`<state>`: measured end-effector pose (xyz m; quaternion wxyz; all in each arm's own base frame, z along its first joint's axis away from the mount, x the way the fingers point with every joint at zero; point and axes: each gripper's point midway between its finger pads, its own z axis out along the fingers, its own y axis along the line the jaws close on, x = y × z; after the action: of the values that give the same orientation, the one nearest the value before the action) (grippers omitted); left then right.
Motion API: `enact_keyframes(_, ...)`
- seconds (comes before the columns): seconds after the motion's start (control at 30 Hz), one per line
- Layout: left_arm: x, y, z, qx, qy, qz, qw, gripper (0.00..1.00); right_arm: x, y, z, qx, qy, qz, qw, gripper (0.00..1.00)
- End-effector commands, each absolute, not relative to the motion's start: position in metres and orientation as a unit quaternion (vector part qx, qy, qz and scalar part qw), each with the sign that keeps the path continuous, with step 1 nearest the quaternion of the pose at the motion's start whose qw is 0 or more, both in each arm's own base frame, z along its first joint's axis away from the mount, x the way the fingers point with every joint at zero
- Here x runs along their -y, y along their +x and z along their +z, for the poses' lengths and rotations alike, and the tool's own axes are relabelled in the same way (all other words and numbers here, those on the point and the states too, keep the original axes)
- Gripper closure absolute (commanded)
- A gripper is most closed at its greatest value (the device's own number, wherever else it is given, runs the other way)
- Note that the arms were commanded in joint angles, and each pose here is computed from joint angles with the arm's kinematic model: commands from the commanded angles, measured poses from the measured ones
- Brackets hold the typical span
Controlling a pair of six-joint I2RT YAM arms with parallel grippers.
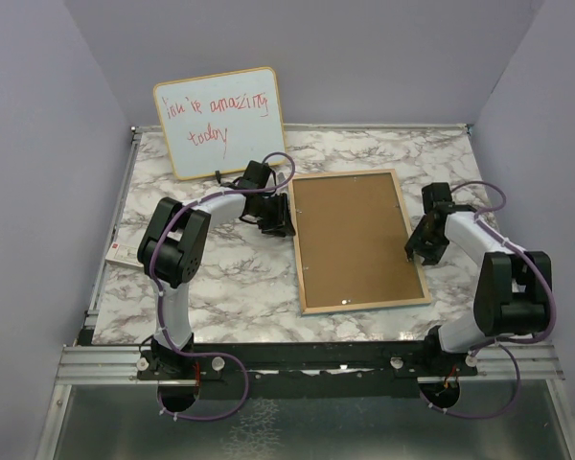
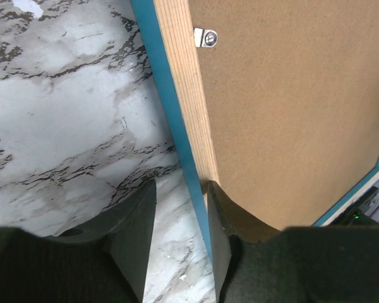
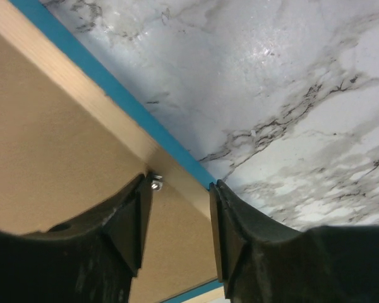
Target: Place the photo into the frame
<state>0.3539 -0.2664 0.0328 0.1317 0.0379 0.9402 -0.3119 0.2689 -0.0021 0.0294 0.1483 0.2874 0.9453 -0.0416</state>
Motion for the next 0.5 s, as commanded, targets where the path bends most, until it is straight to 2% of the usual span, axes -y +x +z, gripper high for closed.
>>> enact_keyframes(0.0,0.252,0.354,0.021,-0.954,0.025,-0.27,0.127,0.54,0.007,0.289,0.075,-0.928,0.304,-0.036,0.21,0.48)
enact_keyframes(0.1,0.255,0.355,0.03,-0.951,0.025,-0.278,0.133,0.41,0.002,0.292,0.094,-0.933,0.281,-0.017,0.226,0.44)
enact_keyframes(0.2,0.257,0.353,0.04,-0.947,0.026,-0.289,0.136,0.34,-0.021,0.29,0.097,-0.943,0.247,0.045,0.219,0.43)
enact_keyframes(0.37,0.253,0.339,0.046,-0.946,0.024,-0.293,0.133,0.32,-0.097,0.28,0.093,-0.94,0.181,0.223,0.187,0.52)
enact_keyframes(0.47,0.251,0.324,0.049,-0.946,0.024,-0.299,0.125,0.33,-0.141,0.27,0.093,-0.937,0.127,0.277,0.173,0.55)
